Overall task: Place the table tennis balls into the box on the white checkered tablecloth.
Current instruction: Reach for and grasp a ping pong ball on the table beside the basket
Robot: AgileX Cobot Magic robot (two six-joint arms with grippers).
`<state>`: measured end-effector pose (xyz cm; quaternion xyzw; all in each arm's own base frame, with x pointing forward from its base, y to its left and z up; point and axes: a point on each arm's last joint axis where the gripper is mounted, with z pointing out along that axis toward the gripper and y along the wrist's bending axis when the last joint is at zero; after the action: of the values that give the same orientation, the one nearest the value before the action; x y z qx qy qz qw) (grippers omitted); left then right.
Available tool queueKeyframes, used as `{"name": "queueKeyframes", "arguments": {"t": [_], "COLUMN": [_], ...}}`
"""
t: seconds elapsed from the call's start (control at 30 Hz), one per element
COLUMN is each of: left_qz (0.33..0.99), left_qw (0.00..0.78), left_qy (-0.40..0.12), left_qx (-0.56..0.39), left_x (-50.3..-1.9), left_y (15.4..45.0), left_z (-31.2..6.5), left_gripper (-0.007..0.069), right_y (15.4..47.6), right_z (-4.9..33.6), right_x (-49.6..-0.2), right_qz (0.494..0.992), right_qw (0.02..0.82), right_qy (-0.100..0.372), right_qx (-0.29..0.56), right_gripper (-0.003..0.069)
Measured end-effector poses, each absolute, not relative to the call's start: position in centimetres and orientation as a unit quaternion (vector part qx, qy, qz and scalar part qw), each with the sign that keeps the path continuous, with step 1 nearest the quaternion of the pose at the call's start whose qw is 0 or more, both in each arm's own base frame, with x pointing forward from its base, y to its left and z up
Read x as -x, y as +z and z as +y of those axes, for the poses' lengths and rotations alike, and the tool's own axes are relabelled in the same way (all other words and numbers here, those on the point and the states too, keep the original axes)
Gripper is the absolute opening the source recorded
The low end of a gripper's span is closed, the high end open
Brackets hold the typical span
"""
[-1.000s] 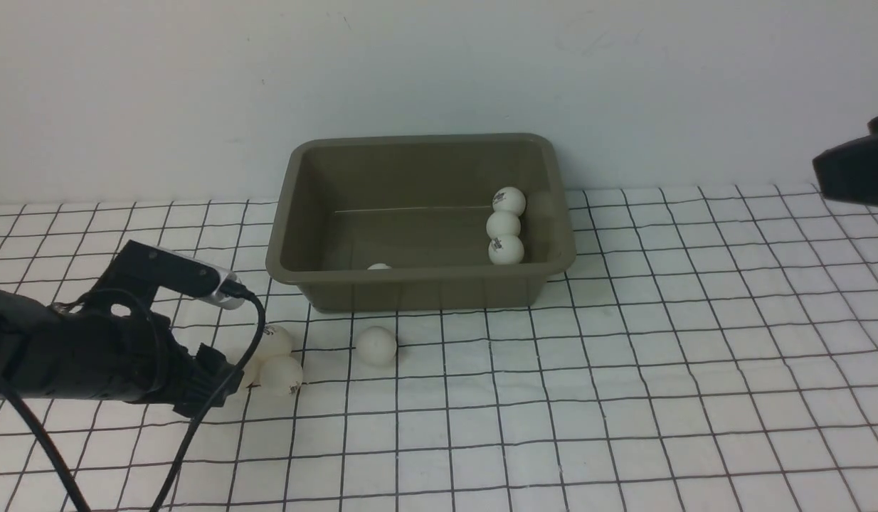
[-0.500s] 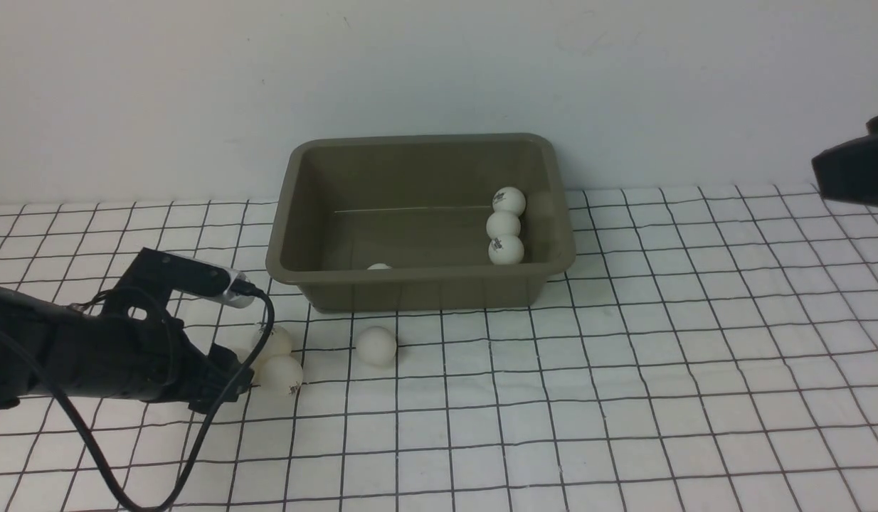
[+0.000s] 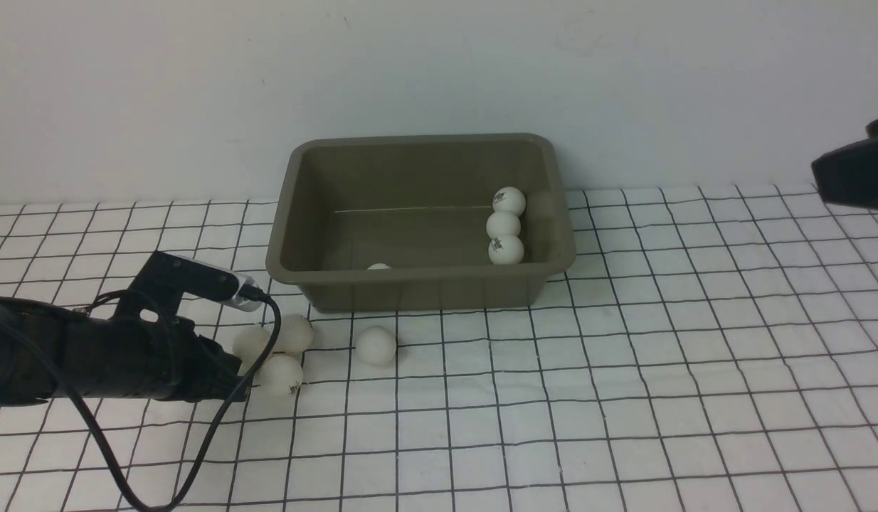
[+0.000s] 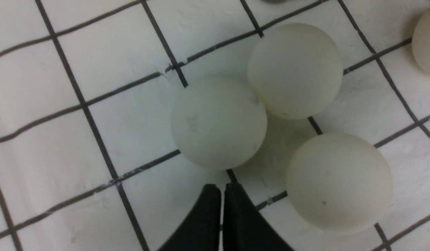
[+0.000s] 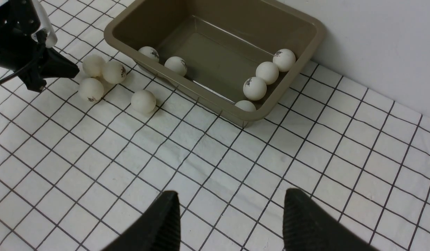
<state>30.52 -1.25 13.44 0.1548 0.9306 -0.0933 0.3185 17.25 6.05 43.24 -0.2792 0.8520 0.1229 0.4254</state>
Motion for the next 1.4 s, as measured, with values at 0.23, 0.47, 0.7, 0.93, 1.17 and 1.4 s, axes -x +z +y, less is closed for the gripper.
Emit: {"name": "queueKeyframes", "arguments": {"t": [0.23,0.47,0.7,0.93,1.17,1.4], "left_qz": [0.929,0.926,0.913,0.9,0.898,0.903], "left_qw": [0.323,0.328,0.36,0.398,0.402,0.375], "left_qy": [-0.091,-0.095,-0.102,-0.069,-0.054,-0.042], "left_qx": [-0.154,-0.163,-0.165,-0.164,-0.17,-0.205], "left_x": [-30.6,-30.5,-30.3,-30.9,-31.2,-33.1], "left_y": [13.6,13.8,15.9,18.2,18.3,15.8], "left_z": [-1.2,-1.4,-1.6,-1.1,-0.9,-0.8], "left_gripper": [-0.0004,0.0011,0.0164,0.0437,0.0469,0.0469], "right_y": [43.2,43.2,43.3,43.3,43.3,43.2], "right_z": [6.0,6.0,6.0,6.0,6.0,6.1], "right_x": [-17.2,-17.3,-17.3,-17.3,-17.3,-17.2], "right_qz": [0.852,0.852,0.85,0.85,0.851,0.853], "right_qw": [0.425,0.426,0.431,0.43,0.428,0.423], "right_qy": [0.123,0.122,0.122,0.121,0.121,0.128], "right_qx": [0.279,0.279,0.278,0.277,0.277,0.279], "right_gripper": [0.037,0.037,0.037,0.037,0.037,0.037]}}
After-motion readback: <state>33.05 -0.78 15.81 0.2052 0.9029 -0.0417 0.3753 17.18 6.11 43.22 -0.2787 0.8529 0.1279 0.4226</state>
